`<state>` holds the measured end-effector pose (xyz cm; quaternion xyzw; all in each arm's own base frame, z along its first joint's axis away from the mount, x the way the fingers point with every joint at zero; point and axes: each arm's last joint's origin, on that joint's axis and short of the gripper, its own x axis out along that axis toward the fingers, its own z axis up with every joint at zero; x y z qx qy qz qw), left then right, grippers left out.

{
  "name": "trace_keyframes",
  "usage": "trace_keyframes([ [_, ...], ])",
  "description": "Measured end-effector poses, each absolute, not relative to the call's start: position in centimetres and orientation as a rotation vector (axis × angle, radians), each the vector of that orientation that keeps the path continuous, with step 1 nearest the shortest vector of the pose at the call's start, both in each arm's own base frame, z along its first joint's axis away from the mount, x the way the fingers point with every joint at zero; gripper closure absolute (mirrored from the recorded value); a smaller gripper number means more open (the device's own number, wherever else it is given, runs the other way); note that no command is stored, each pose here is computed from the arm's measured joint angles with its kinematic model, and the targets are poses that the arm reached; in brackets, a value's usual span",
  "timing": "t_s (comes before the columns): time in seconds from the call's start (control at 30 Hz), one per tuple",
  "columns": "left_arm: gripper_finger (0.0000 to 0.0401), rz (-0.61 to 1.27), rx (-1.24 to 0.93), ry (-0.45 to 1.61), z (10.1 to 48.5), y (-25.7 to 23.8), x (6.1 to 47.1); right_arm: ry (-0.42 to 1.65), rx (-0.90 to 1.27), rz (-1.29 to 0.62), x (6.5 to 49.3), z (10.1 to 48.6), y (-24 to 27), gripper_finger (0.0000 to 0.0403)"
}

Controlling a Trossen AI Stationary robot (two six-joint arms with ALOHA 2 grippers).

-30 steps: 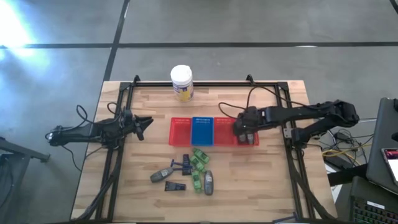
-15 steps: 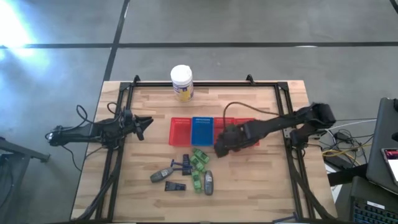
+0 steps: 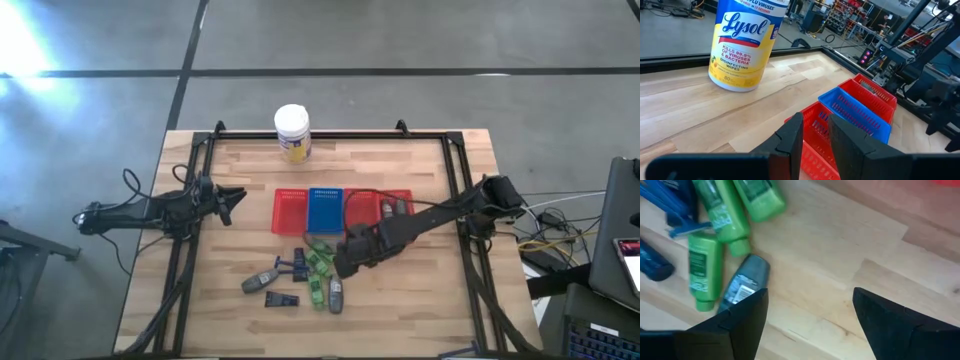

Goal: Pick & Place Travel size toiletries
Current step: Put the deodorant into the right red bin

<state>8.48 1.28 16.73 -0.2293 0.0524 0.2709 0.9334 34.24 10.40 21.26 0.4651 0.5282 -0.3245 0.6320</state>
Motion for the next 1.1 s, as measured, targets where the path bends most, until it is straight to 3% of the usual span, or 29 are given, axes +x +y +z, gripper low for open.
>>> trace_keyframes([
  [0.37,0.0304,0.556,-0.467,0.113,16.7,1.3,8.5,1.121,1.197,-0.53,35.6,20.9,14.7,0.0088],
  [0.63,0.0304,0.559,-0.464,0.122,16.6,1.3,8.6,1.075,1.279,-0.68,35.7,18.5,17.4,0.007],
  [0.87,0.0304,0.556,-0.463,0.132,16.6,1.3,8.7,1.082,1.285,-0.716,38.4,16.2,18.8,0.0056],
  [1.1,0.0304,0.556,-0.461,0.136,16.5,1.3,8.7,1.179,1.169,-0.897,39.1,15.2,18.8,0.0063],
])
